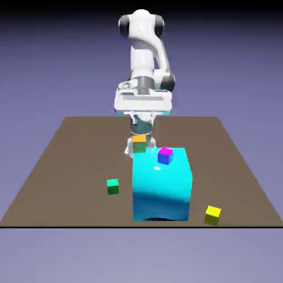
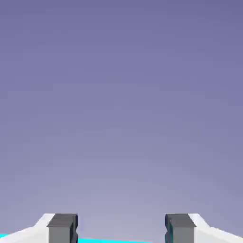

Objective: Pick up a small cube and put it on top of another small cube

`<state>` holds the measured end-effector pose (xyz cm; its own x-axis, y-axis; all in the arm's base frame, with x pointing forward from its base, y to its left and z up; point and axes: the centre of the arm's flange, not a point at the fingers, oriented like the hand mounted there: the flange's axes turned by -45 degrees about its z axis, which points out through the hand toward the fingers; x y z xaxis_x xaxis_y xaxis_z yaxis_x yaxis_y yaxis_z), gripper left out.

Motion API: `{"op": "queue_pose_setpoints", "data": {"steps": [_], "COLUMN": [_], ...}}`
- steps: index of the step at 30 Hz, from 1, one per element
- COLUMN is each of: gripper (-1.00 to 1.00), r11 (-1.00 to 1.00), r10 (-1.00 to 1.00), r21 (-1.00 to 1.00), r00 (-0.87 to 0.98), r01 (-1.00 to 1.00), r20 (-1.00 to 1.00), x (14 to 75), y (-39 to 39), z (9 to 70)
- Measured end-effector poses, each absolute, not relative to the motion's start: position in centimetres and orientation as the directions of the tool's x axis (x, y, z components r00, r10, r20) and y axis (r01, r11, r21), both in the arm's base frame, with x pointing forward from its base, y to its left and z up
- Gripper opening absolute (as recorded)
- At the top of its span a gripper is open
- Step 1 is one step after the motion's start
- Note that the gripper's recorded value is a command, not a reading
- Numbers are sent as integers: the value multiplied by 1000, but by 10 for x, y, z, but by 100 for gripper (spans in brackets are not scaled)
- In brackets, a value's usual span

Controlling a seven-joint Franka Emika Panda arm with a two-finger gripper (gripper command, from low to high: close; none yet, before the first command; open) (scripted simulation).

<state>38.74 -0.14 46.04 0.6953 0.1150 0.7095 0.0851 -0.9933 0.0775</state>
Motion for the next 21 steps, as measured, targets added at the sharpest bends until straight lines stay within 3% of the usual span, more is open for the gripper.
{"op": "queue_pose_setpoints", "data": {"steps": [10, 21], "gripper": [0, 0], "r11": [-812, -392], "r10": [584, 920], "r21": [410, 606], "r00": [589, 307], "r01": [416, 692], "r20": [559, 245], "x": [369, 346], "y": [-52, -105], "z": [468, 450]}}
